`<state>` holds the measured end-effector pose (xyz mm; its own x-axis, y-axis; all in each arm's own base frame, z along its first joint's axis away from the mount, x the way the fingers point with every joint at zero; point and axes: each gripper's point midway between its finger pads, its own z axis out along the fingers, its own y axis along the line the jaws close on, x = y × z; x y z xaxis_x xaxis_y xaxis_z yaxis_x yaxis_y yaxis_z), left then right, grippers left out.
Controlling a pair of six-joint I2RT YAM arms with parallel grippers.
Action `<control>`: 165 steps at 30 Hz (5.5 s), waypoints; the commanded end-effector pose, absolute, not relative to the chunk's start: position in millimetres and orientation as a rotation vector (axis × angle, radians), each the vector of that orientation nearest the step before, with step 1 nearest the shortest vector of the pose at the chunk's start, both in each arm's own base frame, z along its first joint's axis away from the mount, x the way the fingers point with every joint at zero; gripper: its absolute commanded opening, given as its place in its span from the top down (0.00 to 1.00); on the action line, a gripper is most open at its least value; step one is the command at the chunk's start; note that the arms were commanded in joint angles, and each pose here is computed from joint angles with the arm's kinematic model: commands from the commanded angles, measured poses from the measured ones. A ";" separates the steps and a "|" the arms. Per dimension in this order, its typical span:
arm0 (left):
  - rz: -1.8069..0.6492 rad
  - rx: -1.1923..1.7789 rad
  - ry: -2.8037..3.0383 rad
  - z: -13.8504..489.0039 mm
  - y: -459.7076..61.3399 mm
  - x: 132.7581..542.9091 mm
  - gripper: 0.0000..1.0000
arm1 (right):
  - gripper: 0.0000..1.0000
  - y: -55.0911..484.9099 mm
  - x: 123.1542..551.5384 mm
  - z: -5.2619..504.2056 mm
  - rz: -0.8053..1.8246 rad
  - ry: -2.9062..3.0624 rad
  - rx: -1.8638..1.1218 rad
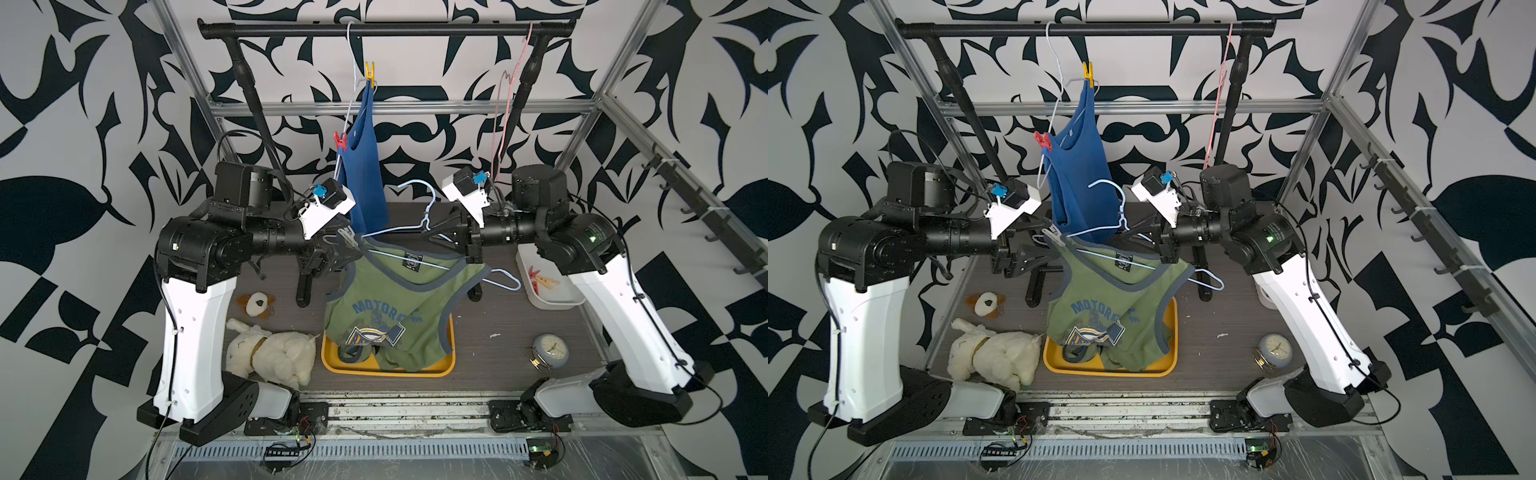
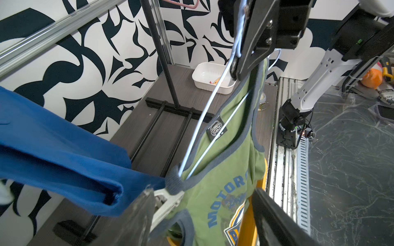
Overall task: Remove the clothespins securing tank tops to the hanger
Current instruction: Remove the clothespin from the hanger, then place the hanger in the basket.
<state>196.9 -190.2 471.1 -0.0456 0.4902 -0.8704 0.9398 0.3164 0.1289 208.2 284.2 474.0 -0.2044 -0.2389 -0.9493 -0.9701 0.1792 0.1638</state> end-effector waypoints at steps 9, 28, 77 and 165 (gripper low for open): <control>-0.566 1.390 1.637 473.8 -190.9 202.1 0.16 | 1.00 261.0 182.4 486.6 1.021 1.569 -1.236; -0.788 1.555 1.584 451.7 -204.5 175.0 0.10 | 1.00 252.4 171.0 496.8 0.974 1.529 -1.271; -0.803 1.462 1.610 459.1 -203.6 172.5 0.80 | 1.00 253.6 177.3 501.6 0.956 1.541 -1.266; -1.059 1.286 1.634 482.6 -222.5 181.5 0.87 | 0.57 292.3 256.6 395.2 1.279 1.762 -0.923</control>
